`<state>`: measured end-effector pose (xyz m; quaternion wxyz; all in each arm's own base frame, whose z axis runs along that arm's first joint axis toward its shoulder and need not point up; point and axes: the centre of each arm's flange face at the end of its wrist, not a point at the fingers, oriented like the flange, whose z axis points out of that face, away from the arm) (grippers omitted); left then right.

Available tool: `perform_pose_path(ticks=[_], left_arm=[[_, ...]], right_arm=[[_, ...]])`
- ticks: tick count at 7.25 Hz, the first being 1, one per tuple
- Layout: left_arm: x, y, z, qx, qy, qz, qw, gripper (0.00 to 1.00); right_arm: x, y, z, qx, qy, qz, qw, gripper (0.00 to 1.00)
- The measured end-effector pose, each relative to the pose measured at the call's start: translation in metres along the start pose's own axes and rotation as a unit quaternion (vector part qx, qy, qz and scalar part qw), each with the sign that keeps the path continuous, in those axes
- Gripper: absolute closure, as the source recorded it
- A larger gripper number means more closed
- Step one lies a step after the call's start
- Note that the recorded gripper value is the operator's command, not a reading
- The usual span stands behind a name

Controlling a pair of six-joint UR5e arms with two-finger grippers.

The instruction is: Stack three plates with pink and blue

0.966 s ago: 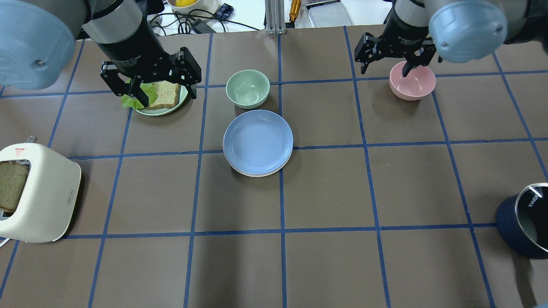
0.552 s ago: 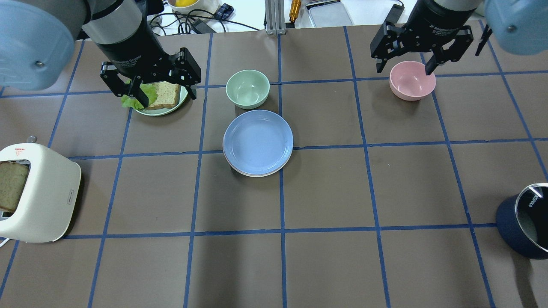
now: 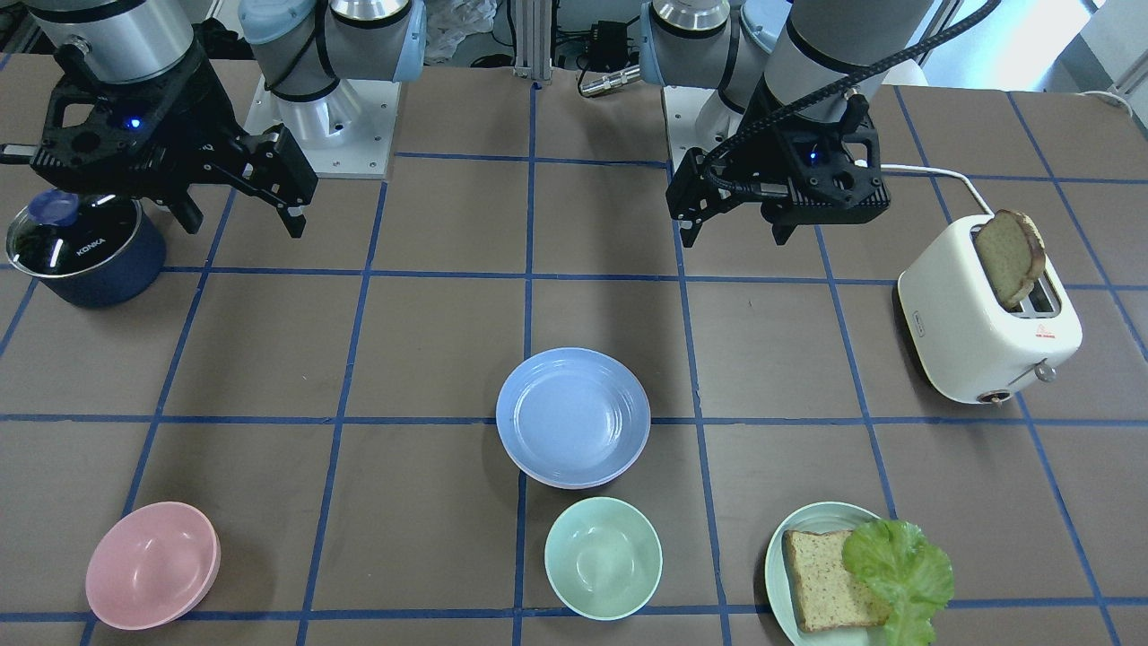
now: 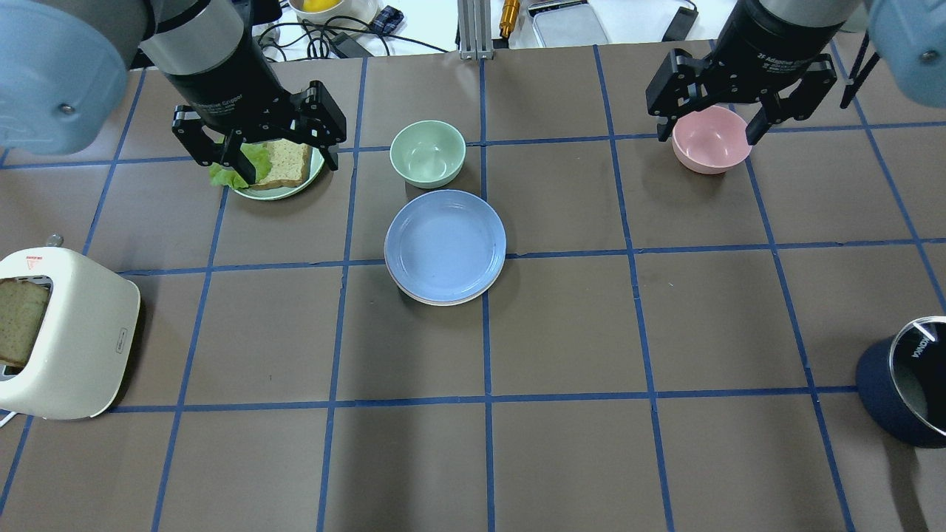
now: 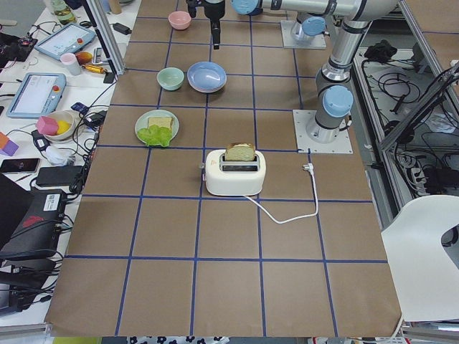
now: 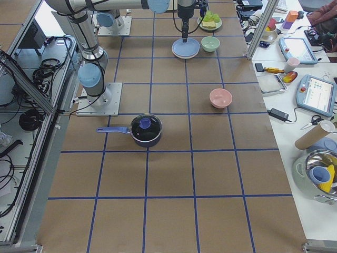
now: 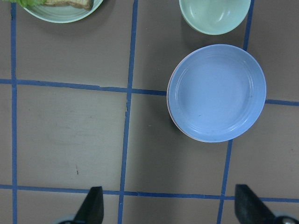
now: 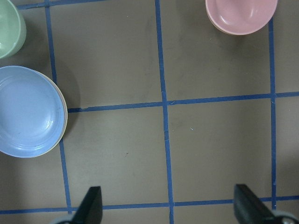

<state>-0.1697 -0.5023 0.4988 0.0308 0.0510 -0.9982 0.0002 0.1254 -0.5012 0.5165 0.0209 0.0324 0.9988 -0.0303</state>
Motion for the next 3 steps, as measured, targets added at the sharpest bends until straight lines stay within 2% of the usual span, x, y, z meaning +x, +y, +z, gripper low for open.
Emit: perform_pose_path(ticks=[3], left_arm=[[0.0003, -0.0003, -0.0008, 0.001, 0.002, -0.001, 1.0000, 0.00]], right_arm=[[0.0000, 0.0004, 0.0017, -0.001, 0.002, -0.033, 0.9995, 0.00]])
